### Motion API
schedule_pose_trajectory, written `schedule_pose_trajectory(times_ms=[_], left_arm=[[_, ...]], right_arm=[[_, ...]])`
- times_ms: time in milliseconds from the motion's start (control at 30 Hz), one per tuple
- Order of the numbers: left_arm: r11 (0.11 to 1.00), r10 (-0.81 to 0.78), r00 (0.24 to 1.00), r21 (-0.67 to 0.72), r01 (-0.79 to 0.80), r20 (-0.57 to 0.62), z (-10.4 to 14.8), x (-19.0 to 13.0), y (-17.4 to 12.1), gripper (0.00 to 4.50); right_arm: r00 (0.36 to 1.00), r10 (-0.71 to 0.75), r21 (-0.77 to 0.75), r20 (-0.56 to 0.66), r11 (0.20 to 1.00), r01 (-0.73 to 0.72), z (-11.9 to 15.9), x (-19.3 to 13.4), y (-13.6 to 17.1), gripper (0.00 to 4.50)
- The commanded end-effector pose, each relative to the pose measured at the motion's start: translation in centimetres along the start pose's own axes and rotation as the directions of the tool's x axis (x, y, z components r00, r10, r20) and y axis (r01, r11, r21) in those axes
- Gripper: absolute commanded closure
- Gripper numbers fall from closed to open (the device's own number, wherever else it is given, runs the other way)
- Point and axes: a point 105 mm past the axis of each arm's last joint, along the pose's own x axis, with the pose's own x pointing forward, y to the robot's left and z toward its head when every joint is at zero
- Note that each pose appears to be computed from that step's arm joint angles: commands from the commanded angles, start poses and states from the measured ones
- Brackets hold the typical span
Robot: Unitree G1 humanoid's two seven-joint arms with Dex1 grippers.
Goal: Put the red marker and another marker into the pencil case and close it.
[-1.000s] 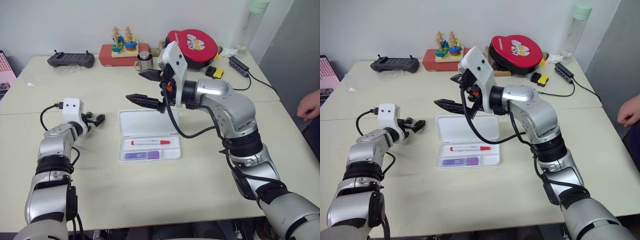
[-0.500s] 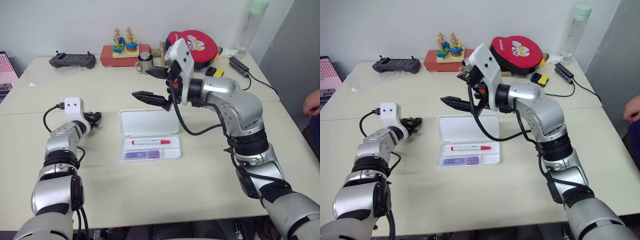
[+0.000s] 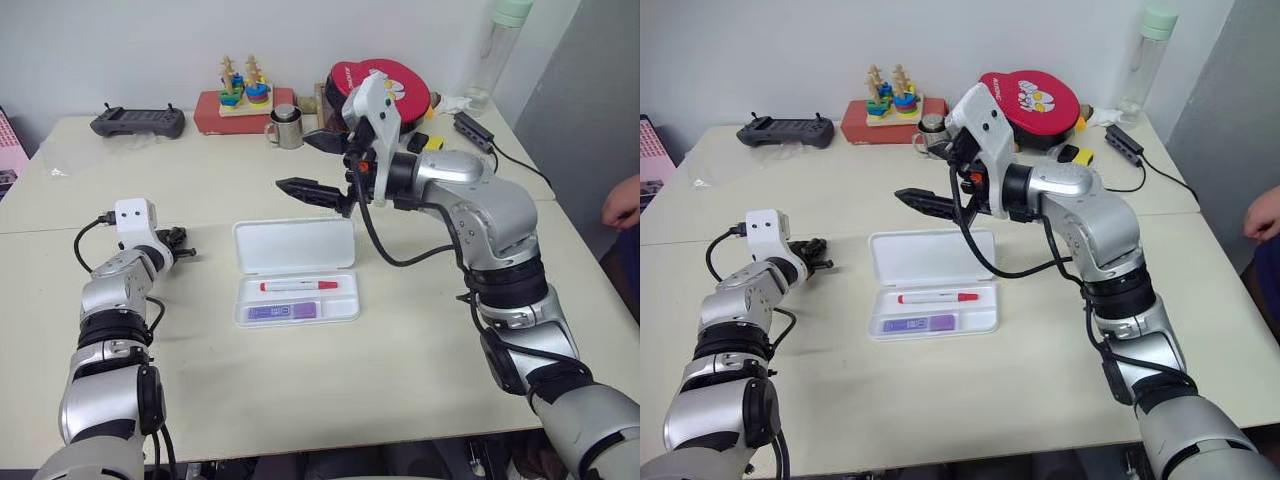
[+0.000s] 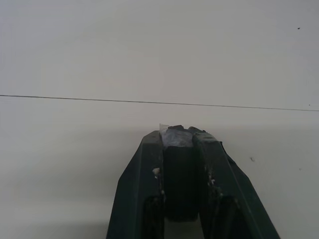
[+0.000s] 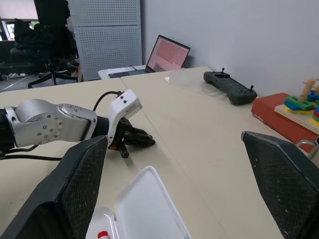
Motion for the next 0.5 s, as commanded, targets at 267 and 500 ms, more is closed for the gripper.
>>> schedule_pose_trajectory(times_ms=[267, 500], left_arm=[[0.297, -0.947, 0.321, 0.470, 0.831, 0.031, 9.5, -11.5, -21.3, 4.04], [-0.023, -0.920, 0.156, 0.447, 0.894, -0.360, 2.8, -13.1, -23.4, 4.04]], right_arm=[[0.989, 0.138, -0.045, -0.058, 0.989, -0.140, 0.0, -7.5, 2.3, 0.00], [0.955, 0.197, -0.005, -0.224, 0.979, -0.203, -3.4, -10.0, 5.6, 0.00]])
